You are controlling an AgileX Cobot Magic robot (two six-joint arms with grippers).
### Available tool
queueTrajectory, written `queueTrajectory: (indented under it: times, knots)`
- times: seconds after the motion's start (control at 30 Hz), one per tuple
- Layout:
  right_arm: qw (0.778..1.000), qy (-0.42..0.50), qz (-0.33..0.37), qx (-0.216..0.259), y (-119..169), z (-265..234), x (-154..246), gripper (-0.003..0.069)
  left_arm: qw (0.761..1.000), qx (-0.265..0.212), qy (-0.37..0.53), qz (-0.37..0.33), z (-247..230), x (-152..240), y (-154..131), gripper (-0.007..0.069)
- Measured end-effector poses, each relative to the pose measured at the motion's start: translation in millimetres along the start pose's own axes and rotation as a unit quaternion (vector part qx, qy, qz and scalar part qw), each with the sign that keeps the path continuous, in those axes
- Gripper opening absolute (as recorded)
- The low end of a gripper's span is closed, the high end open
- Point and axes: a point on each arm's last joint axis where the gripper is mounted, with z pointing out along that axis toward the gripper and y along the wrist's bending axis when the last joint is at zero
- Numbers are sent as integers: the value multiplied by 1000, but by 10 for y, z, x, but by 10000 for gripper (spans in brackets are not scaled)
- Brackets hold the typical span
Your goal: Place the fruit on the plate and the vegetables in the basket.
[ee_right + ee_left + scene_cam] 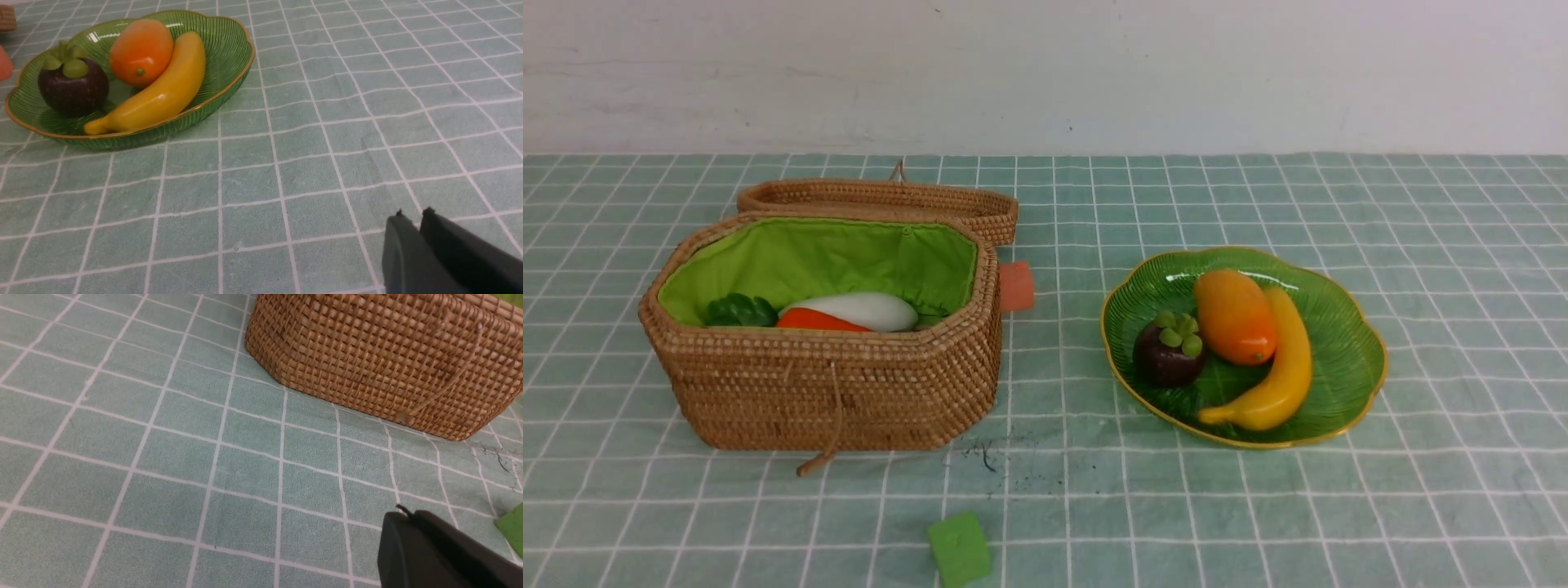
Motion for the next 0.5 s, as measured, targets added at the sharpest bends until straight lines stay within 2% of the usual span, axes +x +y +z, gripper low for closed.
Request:
queueTrajectory:
  times: [0.5]
  knots:
    - [1000, 0, 0, 0, 0, 0, 0, 85, 1000, 0, 0, 0, 0, 0, 0, -5]
